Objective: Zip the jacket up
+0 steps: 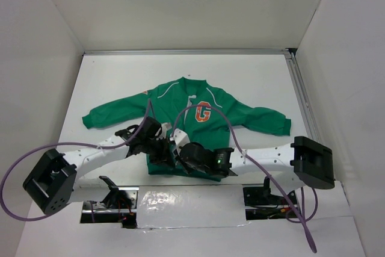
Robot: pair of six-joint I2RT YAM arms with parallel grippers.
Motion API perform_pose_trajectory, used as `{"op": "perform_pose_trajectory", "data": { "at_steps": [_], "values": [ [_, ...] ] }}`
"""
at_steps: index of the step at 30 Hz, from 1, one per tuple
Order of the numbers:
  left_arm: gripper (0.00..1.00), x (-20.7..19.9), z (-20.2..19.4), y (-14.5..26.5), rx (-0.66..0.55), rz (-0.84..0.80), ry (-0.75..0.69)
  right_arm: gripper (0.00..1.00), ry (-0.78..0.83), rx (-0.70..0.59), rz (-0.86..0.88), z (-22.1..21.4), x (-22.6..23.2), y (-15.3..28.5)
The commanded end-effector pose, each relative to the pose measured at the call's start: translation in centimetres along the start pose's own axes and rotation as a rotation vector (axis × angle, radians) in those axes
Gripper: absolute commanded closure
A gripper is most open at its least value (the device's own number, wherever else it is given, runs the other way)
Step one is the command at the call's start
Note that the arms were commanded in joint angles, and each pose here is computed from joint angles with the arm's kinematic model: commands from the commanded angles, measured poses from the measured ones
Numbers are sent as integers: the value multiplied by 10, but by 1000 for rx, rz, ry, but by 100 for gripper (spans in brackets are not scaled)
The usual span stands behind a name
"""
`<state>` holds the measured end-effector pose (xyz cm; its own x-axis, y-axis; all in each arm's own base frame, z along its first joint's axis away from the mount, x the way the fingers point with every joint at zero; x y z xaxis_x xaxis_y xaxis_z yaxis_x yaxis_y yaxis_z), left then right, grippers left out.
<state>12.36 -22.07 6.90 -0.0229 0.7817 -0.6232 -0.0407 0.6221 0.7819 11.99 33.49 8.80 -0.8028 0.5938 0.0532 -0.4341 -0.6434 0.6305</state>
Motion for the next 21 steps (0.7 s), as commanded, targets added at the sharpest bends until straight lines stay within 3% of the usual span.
{"op": "perform_pose_trajectory", "data": {
  "at_steps": [1, 9, 13, 20, 21],
  "values": [
    [100, -12, -2, 13, 5, -19, -37, 100, 39, -143, -305, 48, -35, 17],
    [100, -30, -2, 28, 11, -68, -75, 100, 214, -67, -615, 47, -55, 15],
    [100, -32, -4, 31, 10, -82, -86, 100, 191, -106, -669, 53, -57, 15],
    [100, -35, -13, 35, 42, -126, -95, 100, 58, -224, -1050, 80, -84, 26],
    [100, -35, -14, 35, 44, -126, -95, 100, 100, -181, -1094, 75, -91, 32]
  ]
}}
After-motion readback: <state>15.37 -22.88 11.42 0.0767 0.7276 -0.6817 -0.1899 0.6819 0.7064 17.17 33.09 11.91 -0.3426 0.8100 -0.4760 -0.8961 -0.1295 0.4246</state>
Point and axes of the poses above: each gripper's point midway between its finger pads, its own y axis back along the fingers, its own x axis along the line the jaws close on, z = x × y, the point moved 2 cm from there along y, back along the fingers, and after that the axes turned 5 degrees about y, right-handed, at the moved point
